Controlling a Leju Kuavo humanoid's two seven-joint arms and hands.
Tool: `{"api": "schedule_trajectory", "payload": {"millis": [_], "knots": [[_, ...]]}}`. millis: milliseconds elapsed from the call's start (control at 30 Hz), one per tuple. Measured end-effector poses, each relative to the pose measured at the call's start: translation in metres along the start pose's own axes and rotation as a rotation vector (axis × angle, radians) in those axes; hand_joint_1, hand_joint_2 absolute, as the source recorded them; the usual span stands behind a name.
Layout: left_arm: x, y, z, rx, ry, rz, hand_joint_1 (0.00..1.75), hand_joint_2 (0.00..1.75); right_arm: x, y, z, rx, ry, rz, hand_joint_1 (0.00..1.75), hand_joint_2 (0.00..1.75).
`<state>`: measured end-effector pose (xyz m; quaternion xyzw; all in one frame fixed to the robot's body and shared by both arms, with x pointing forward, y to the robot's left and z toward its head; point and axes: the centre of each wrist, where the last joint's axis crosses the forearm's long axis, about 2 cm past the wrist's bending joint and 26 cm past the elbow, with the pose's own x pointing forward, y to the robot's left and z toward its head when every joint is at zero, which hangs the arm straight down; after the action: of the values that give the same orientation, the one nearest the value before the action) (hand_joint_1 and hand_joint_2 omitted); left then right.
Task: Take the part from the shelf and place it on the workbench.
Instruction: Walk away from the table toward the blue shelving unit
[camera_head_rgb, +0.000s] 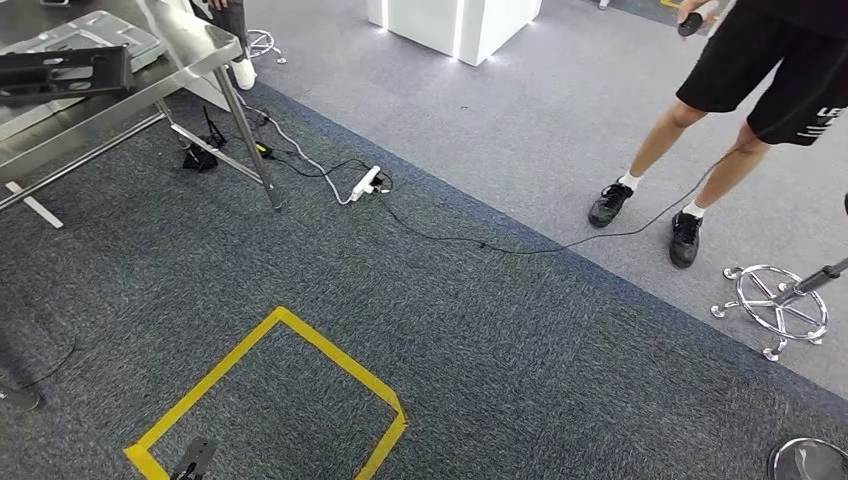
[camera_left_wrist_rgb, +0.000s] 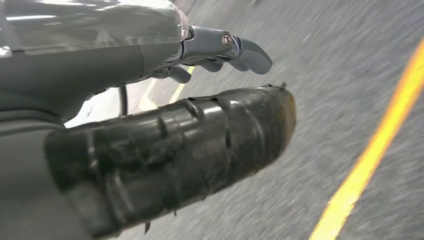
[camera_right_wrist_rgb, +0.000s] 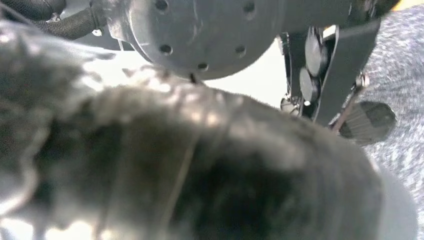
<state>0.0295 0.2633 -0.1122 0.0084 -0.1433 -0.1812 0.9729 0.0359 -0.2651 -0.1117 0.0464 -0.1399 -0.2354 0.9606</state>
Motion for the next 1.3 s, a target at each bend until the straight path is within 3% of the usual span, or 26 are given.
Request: {"api": "schedule_trajectory", "payload": {"millis": [167,567,867,1300], "knots": [[0.002,0.005,-0.001,0.067,-0.05,-0.003,0.0,0.0,0.001,-0.004,0.0,-0.019,0.011,-0.039,0.0,0.0],[-0.001,0.013,-0.001,0.005,0.027,0.08,0.0,0.0,0.008,-0.001,-0.001,0.089,-0.137,0.005,0.0,0.0],[0.004,0.008,-0.002,-0.027,-0.023,0.093,0.0,0.0,0.004,-0.003,0.0,0.025,-0.008,0.037,0.0,0.0],[0.008,0.001,-0.002,-0.045,0.054,0.11,0.0,0.0,0.007,0.001,-0.001,0.06,-0.012,0.039,0.0,0.0]]}}
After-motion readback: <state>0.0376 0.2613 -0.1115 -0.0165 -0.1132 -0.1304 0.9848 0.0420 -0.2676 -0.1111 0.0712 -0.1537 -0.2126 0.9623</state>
